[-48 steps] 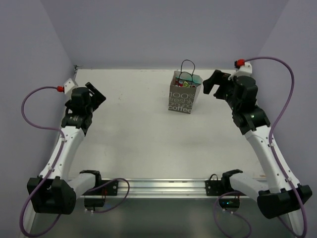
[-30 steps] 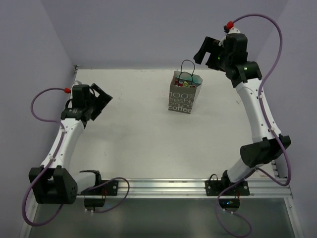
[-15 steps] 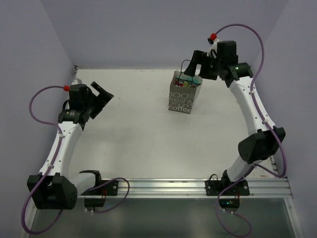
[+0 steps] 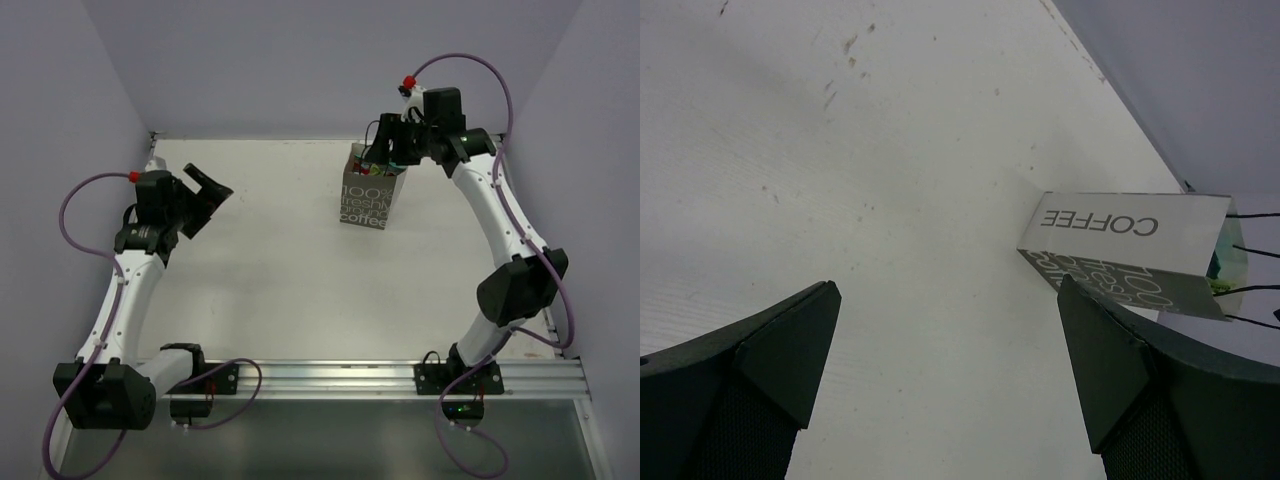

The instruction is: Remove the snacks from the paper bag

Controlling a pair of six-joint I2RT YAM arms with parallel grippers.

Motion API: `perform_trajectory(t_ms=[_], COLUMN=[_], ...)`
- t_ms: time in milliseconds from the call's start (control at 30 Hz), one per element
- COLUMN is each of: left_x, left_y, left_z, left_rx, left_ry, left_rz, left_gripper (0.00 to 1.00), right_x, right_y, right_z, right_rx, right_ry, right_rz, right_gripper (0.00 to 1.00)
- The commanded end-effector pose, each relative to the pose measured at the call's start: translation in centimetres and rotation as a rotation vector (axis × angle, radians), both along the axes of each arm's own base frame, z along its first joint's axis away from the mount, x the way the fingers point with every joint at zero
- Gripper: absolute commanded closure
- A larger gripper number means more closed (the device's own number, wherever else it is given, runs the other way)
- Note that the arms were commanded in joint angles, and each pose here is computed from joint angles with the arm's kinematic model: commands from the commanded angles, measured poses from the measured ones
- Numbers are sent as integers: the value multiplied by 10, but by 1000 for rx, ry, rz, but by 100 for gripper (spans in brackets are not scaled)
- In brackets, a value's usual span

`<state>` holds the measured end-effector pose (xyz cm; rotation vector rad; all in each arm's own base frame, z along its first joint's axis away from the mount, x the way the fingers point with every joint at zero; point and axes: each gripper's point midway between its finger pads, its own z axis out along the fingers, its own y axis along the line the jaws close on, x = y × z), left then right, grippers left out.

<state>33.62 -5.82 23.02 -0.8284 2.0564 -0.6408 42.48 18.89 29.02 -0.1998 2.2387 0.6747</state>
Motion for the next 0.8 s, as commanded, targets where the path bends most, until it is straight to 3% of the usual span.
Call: perform_trajectory(t_ms=[0,67,100,200,333,400,500,767], left_x=[0,0,1,0,-4,-4,-3,-12], left_y=[-6,-7,-7,-7,-8,-9,-13,-20], left_z=[15,16,17,18,21,27,30,40], left_rx=[-39,-41,-39,-36,-82,-96,-113,-143], left_ry=[-51,-55,-57,-59,-69,-91,-90,-108], left_rz=[-23,-31,-32,-34,-5,-5,-14,-48], left_gripper=[0,0,0,0,0,0,1,1], right_x=[14,17,17,15,15,16,13,-2], right_y=[-5,-5,-4,-7,-8,-7,-1,18], right_z=[22,15,14,8,4,3,5,6], right_rx=[-39,-50,-54,-81,-91,-97,-113,-221], right_ry=[-100,-74,-72,-77,-70,-68,-66,-77], right_rz=[-11,-13,-11,-27,-35,-38,-42,-89], right_gripper=[38,43,52,66,73,87,99,100])
